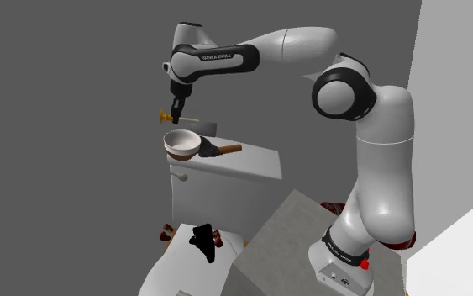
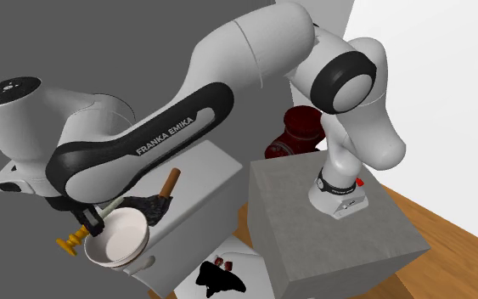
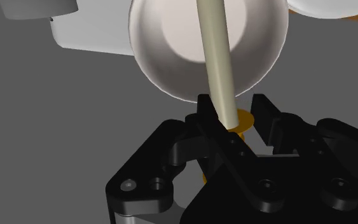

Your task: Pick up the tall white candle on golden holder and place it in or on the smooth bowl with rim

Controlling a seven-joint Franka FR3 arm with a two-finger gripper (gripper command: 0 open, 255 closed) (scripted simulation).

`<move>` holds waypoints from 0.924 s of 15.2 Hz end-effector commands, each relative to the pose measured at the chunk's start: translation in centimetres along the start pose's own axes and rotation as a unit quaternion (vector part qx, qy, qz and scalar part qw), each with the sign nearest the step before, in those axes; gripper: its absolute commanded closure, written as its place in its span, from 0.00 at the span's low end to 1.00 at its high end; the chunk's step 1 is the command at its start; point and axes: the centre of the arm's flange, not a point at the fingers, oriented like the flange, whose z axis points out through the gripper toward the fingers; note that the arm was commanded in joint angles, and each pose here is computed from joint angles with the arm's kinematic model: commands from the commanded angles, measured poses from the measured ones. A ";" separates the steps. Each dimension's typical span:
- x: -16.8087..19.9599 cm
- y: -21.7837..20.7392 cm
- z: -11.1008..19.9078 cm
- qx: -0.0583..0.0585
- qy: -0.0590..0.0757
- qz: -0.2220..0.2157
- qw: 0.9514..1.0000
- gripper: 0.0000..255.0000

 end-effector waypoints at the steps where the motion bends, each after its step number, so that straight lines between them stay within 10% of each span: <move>1: -0.2 -0.1 1.1 0.000 0.000 0.000 1.000 1.00; 14: -0.8 -0.6 6.9 0.000 0.000 0.000 1.000 1.00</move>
